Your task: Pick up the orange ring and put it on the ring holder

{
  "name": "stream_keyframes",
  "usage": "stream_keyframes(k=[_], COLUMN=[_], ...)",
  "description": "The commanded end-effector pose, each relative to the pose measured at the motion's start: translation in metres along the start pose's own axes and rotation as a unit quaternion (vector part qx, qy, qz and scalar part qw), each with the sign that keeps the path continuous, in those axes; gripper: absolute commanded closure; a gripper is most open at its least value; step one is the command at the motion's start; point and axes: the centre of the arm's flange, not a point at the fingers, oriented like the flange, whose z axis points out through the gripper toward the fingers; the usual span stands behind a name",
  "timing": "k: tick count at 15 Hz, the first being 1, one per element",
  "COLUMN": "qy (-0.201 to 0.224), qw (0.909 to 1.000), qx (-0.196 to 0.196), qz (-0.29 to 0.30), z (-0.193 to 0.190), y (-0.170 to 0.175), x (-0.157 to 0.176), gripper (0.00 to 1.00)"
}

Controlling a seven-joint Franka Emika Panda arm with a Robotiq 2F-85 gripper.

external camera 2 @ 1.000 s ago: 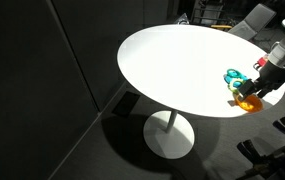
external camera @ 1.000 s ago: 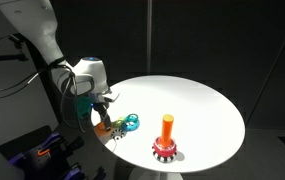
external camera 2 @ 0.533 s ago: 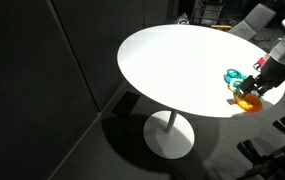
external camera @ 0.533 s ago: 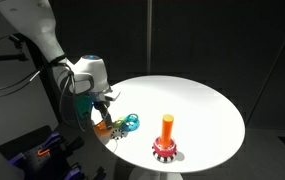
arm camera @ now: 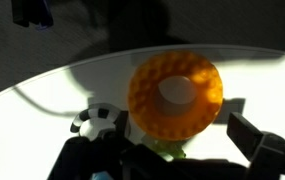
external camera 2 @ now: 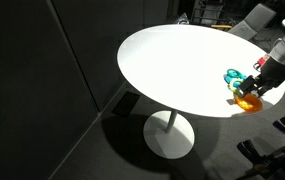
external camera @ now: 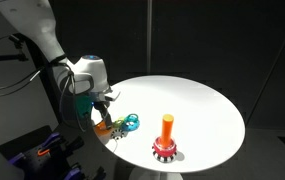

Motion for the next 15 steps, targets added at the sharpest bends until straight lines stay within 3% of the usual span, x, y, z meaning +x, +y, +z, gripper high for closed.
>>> stream_keyframes(k=[1, 15], qy=[0.003, -0.012], qw=[1.0000, 0.9998], qx=[0.004, 0.003], qz=[-0.005, -0.018], z=[0.0034, 0.0124], y=[0.0043, 0.0011], x=[-0.0012, -0.0058], gripper=[0.00, 0.00])
